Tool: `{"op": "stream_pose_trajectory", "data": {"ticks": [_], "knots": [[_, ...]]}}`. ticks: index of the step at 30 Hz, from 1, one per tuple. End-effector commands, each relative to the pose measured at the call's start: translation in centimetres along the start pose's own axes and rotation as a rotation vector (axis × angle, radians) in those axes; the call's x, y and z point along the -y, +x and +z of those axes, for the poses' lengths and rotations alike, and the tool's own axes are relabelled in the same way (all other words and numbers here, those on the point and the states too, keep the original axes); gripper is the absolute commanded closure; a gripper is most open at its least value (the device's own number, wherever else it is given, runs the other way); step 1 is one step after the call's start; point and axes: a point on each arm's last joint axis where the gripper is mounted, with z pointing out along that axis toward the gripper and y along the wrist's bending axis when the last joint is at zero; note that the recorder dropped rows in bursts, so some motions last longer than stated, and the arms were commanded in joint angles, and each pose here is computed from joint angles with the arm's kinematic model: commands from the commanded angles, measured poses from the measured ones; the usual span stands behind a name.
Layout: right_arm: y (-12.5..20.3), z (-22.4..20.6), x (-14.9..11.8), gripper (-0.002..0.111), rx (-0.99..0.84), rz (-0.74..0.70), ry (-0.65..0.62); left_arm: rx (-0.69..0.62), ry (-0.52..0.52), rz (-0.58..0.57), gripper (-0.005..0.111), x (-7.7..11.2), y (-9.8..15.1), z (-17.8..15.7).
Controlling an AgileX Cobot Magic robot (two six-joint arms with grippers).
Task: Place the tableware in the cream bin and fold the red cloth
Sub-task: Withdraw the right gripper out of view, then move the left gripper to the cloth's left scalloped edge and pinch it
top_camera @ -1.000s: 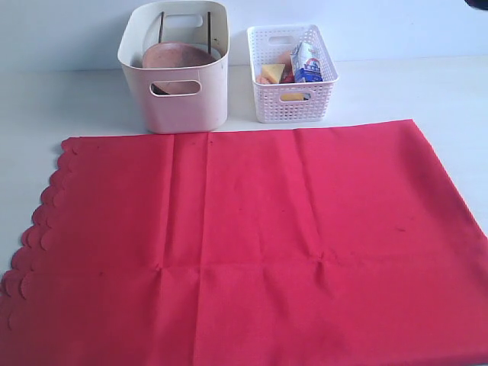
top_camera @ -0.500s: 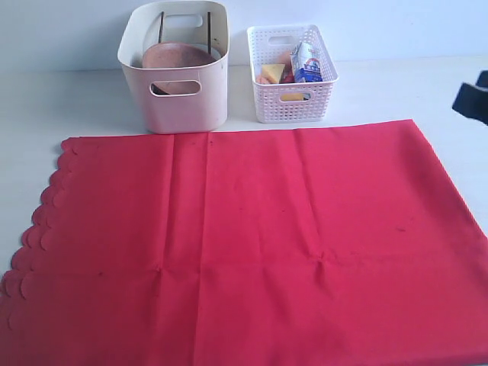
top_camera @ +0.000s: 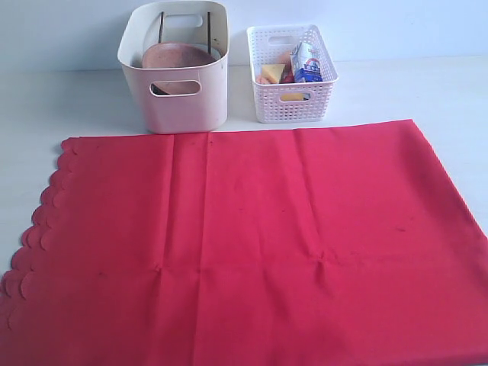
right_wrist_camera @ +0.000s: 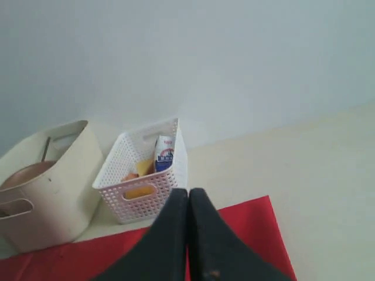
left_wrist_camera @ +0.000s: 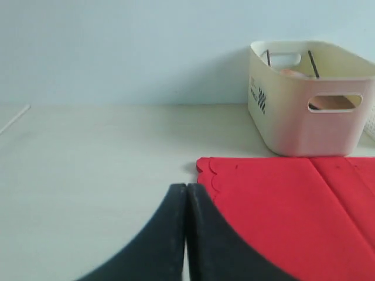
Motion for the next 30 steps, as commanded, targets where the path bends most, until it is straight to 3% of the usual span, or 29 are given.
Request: {"op": "stream_pose_trajectory", "data": {"ticks": [1, 5, 10, 13, 15, 22, 27, 30], "knots": [[-0.3, -0.8, 0.0, 0.108, 0.08, -0.007, -0.043, 0.208, 0.016, -0.155, 0.104, 0.0, -1.9, -0.3], [-0.4, -0.9, 0.0, 0.108, 0.091, -0.008, -0.049, 0.414, 0.061, -0.471, 0.104, -0.4, -3.7, -0.8], [-0.4, -0.9, 0.0, 0.108, 0.095, -0.006, -0.046, 0.665, 0.036, -0.384, 0.106, -0.8, -5.6, -2.0], [-0.5, -0.9, 0.0, 0.108, 0.107, -0.01, -0.045, 0.63, -0.033, -0.418, 0.107, -1.4, -6.2, -1.6], [-0.6, -0.9, 0.0, 0.108, 0.111, -0.01, -0.043, 0.528, -0.061, -0.427, 0.107, -1.6, -6.7, -0.4], [-0.5, -0.9, 0.0, 0.108, 0.109, -0.01, -0.043, -0.046, -0.067, -0.334, 0.107, -0.7, -6.3, 7.0], [-0.5, -0.9, 0.0, 0.108, 0.105, -0.01, -0.044, -0.477, -0.042, -0.274, 0.107, 0.1, -3.9, 12.7], [-0.5, -0.9, 0.0, 0.108, 0.105, -0.013, -0.044, -0.629, -0.025, -0.242, 0.106, 0.8, -1.7, 15.2]]}}
